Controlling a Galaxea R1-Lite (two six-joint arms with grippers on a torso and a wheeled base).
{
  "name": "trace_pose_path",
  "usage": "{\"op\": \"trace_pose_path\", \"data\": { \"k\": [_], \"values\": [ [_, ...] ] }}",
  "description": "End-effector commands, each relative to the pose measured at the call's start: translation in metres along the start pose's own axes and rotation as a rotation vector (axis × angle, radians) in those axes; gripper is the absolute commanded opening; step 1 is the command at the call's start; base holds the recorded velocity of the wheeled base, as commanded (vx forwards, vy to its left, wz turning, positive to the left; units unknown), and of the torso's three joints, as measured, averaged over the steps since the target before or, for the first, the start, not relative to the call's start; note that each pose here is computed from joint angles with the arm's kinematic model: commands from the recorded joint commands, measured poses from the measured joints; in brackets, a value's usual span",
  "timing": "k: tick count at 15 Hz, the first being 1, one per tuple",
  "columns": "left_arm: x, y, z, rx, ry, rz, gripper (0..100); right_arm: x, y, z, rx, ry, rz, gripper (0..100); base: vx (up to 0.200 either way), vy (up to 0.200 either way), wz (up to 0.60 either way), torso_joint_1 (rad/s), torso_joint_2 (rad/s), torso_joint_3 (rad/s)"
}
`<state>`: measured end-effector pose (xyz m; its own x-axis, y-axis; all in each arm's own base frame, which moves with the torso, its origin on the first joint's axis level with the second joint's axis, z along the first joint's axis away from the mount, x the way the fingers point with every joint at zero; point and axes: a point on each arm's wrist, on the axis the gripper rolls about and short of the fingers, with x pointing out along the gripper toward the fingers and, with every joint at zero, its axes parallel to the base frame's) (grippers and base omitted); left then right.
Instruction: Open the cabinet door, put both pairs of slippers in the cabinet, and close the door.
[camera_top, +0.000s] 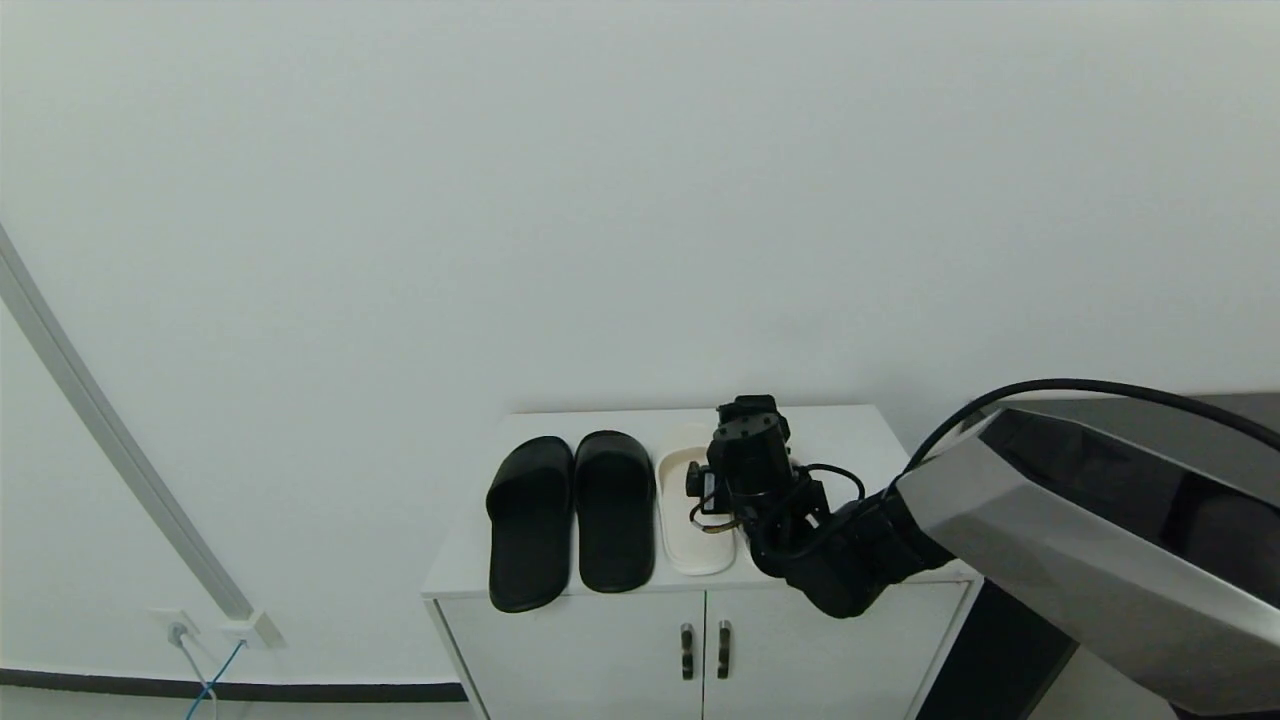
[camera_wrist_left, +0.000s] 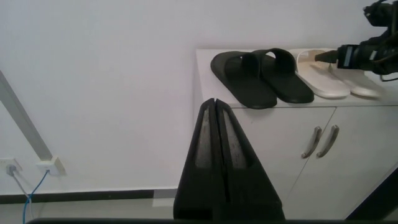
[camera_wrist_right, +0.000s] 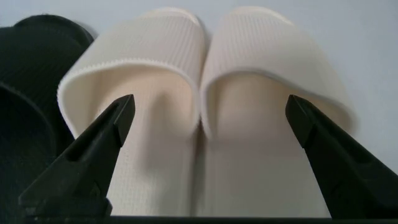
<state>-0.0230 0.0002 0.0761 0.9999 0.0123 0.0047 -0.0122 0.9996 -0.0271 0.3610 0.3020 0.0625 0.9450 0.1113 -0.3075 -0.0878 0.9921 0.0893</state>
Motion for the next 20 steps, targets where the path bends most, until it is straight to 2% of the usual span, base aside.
{"op": "trace_pose_path", "data": {
  "k": [1, 8, 9, 16, 17, 20],
  "values": [
    [0.0, 0.0, 0.0, -0.001, 0.0, 0.001, 0, 0.012, 0.002, -0.004, 0.006, -0.006, -0.006, 100, 0.0, 0.0, 0.0, 0.0, 0.0, 0.0],
    [0.0, 0.0, 0.0, -0.002, 0.0, 0.003, 0, 0.037, -0.001, -0.011, -0.002, -0.022, -0.026, 100, 0.0, 0.0, 0.0, 0.0, 0.0, 0.0],
    [0.0, 0.0, 0.0, -0.002, 0.002, 0.003, 0, 0.039, 0.0, -0.013, -0.004, -0.022, -0.026, 0, 0.0, 0.0, 0.0, 0.0, 0.0, 0.0],
    [0.0, 0.0, 0.0, -0.002, 0.0, 0.003, 0, 0.038, -0.002, -0.011, -0.001, -0.027, -0.034, 0, 0.0, 0.0, 0.0, 0.0, 0.0, 0.0],
    [0.0, 0.0, 0.0, -0.002, 0.0, 0.003, 0, 0.032, -0.004, -0.004, 0.003, -0.031, -0.035, 0, 0.0, 0.0, 0.0, 0.0, 0.0, 0.0],
    [0.0, 0.0, 0.0, -0.002, 0.003, 0.003, 0, -0.015, -0.023, 0.039, 0.019, -0.054, 0.015, 0, 0.0, 0.0, 0.0, 0.0, 0.0, 0.0]
  ]
}}
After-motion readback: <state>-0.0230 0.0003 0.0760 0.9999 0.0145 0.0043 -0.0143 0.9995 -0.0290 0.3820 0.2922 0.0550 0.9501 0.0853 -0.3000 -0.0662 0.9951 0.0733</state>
